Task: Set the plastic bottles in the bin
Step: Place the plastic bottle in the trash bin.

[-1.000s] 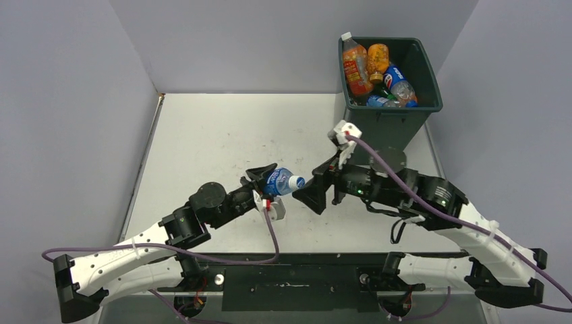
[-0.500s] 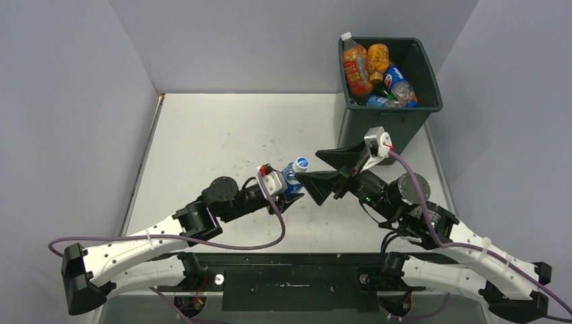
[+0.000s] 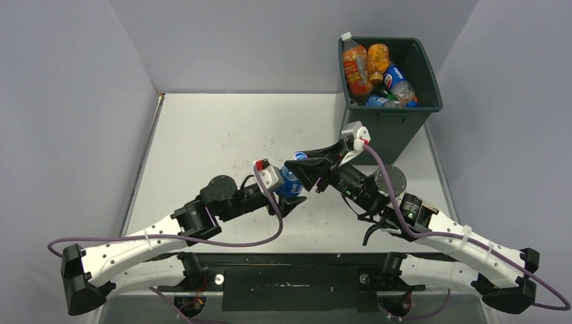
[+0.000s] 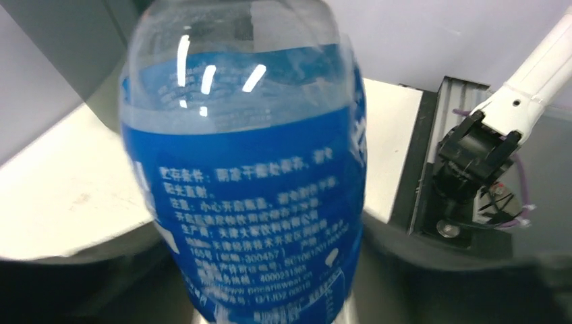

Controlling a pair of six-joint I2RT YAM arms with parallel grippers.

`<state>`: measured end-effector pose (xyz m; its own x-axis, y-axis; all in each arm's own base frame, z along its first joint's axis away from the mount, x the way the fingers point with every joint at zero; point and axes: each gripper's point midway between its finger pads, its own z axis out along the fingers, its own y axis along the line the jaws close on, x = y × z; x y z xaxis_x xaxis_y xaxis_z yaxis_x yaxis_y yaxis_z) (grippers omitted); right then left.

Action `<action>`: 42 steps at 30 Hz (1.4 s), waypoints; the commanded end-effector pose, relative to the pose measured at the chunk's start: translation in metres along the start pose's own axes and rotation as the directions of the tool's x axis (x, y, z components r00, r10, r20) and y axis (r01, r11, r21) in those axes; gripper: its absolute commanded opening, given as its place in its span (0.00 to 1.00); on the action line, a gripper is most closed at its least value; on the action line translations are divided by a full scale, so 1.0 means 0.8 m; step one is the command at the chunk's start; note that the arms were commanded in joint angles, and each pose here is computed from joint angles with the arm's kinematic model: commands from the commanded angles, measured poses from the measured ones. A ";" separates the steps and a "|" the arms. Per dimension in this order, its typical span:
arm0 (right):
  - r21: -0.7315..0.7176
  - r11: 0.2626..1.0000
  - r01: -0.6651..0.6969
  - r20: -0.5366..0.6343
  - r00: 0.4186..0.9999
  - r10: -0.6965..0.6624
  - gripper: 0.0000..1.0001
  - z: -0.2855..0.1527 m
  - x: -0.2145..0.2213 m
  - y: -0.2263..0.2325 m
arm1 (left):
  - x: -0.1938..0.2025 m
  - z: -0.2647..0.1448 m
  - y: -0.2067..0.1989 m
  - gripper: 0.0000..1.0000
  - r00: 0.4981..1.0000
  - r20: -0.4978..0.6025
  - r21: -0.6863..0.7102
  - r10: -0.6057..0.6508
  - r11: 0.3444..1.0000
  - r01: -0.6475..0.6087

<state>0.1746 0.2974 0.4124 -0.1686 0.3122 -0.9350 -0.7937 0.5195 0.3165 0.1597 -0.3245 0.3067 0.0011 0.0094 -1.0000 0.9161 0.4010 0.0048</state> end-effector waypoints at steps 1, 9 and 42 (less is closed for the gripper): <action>0.052 0.999 0.004 0.075 0.997 -0.008 0.05 0.002 -0.046 -0.003 | -0.063 -0.011 -0.009 0.97 0.983 0.179 0.023 0.026 0.999 -0.030; 0.511 0.853 0.101 0.320 0.900 -0.298 0.05 -0.066 -0.246 -0.069 | -0.124 -0.063 0.020 0.96 0.916 0.383 -0.135 0.118 0.988 -0.071; 0.965 0.168 -0.203 0.264 0.736 -0.623 0.18 -0.124 -0.335 -0.480 | -0.071 -0.101 0.101 0.96 0.955 0.261 -0.499 0.141 0.867 0.009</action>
<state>0.4539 -0.0746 0.5217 0.5022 0.0387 -0.8639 0.5582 0.7485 0.3580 0.1931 -0.2342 0.3520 0.2238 -0.1546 -0.9623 0.6643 0.7466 0.0346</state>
